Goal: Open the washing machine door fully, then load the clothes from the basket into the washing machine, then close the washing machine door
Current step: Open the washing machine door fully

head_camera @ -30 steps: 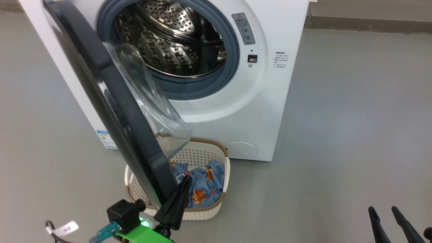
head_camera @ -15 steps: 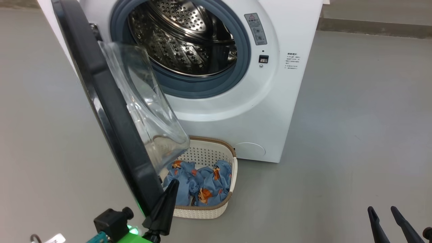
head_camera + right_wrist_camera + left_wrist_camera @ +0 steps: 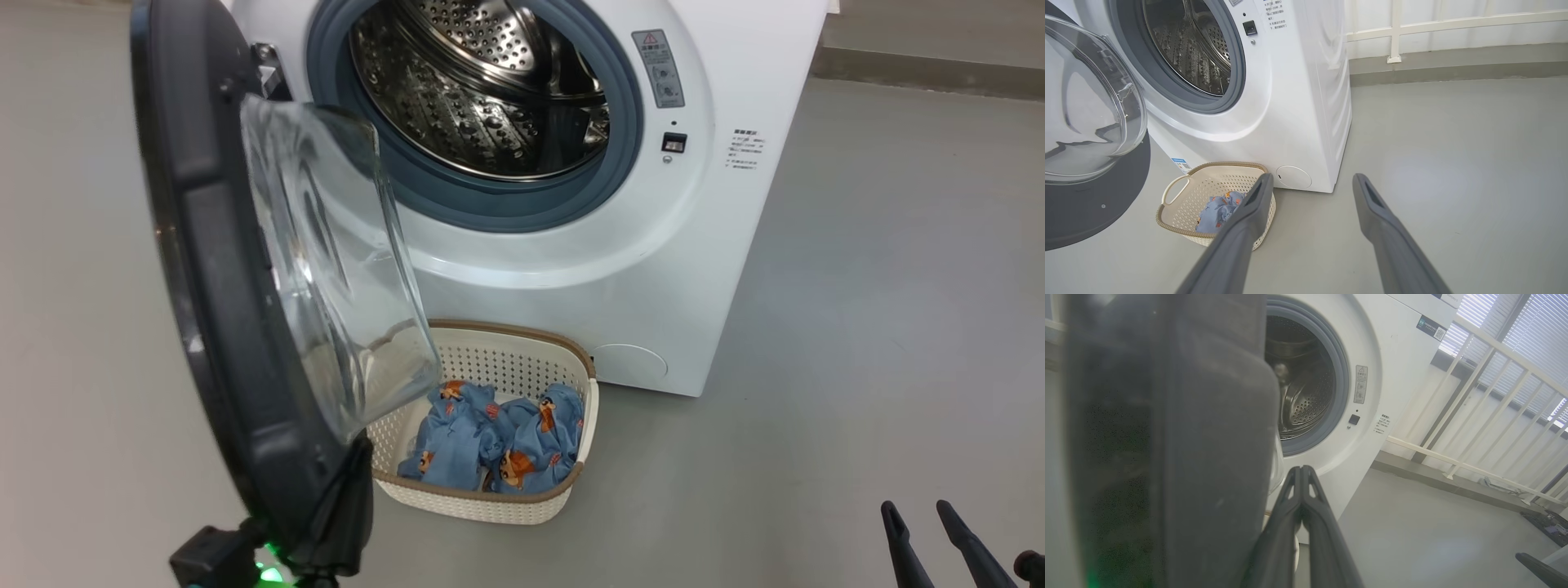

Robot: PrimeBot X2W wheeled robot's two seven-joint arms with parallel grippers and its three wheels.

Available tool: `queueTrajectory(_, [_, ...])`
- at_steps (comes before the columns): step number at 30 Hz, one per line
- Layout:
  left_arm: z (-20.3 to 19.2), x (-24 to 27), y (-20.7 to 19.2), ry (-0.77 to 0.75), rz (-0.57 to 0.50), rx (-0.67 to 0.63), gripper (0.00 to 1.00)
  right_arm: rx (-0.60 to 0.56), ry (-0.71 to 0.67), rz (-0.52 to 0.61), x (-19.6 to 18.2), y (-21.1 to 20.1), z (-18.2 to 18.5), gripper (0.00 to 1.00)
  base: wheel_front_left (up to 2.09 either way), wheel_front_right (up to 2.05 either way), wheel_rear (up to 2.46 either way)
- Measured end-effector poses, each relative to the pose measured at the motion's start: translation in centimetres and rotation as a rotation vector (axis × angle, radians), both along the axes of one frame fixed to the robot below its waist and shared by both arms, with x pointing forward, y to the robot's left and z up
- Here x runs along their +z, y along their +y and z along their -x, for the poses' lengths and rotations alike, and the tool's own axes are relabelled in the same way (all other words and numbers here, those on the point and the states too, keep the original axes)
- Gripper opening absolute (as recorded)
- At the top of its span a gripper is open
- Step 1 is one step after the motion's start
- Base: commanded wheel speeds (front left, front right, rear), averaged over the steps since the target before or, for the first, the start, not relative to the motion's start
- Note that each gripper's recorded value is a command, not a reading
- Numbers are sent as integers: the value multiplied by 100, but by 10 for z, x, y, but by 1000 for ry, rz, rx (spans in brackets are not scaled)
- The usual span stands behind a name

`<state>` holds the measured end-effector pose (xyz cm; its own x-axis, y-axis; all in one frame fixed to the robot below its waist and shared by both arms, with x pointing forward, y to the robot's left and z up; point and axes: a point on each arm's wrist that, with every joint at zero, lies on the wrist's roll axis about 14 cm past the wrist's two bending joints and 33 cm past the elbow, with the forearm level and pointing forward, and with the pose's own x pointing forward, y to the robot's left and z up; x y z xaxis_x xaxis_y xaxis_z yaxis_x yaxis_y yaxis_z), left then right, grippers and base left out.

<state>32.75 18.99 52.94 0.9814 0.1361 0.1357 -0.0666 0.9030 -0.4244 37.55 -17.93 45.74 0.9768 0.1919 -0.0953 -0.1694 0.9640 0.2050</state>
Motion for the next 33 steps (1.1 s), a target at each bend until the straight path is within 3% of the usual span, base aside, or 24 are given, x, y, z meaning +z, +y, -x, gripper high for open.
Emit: queueTrajectory(33, [35, -11, 172, 87, -131, 508, 0, 53, 20, -11, -9, 19, -20, 100, 0, 0, 0])
